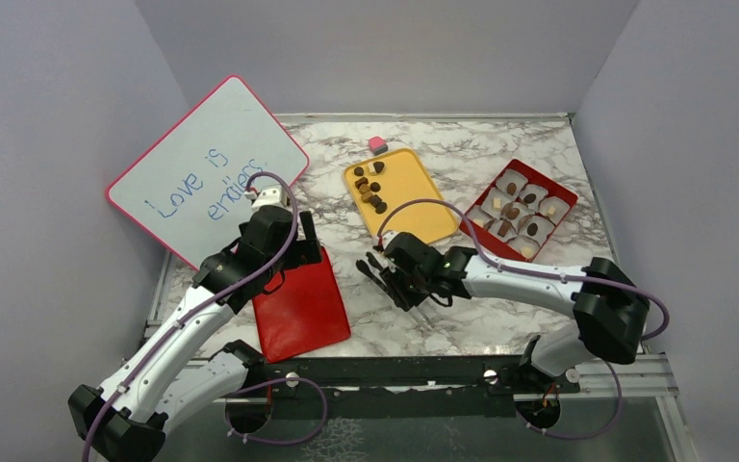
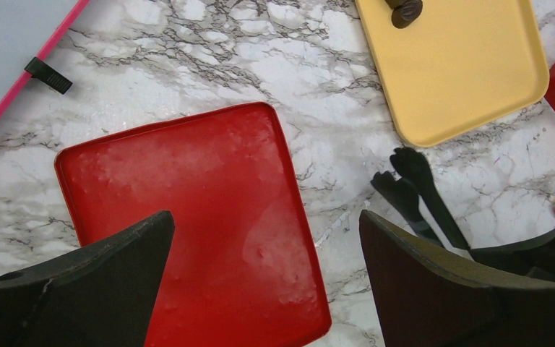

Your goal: Pack the chocolate

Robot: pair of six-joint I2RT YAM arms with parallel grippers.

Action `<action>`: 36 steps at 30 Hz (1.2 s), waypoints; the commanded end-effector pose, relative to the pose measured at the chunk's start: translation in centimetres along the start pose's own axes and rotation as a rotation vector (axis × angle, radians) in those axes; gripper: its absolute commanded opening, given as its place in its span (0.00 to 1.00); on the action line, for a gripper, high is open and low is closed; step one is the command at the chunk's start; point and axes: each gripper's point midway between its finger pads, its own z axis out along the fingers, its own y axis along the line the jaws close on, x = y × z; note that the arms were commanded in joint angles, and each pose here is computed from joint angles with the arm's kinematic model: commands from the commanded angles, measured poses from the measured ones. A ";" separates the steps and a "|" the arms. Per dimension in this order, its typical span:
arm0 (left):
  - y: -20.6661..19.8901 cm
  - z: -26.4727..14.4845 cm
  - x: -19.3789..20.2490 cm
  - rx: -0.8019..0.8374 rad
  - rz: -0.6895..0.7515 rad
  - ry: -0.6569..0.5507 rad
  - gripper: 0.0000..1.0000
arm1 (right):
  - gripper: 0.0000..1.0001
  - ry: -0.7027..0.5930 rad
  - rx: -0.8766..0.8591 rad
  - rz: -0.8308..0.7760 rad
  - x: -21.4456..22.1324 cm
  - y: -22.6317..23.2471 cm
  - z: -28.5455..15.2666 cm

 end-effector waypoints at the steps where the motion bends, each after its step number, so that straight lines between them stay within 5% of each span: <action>1: 1.1 0.1 -0.3 -0.044 -0.021 -0.048 0.99 | 0.38 -0.007 0.023 -0.115 -1.3 0.4 1.6; 23: 2.1 2.0 2.5 -0.101 -0.234 -0.038 0.97 | 0.47 0.165 0.111 -0.312 2.0 -1.9 0.6; 33: 2.8 4.0 3.5 -0.202 -0.303 -0.005 0.88 | 0.61 0.133 0.063 -0.284 2.4 -1.4 -1.8; 36: 2.5 5.3 3.4 -0.217 -0.267 0.006 0.81 | 0.80 0.023 0.011 -0.239 0.5 -0.2 -3.9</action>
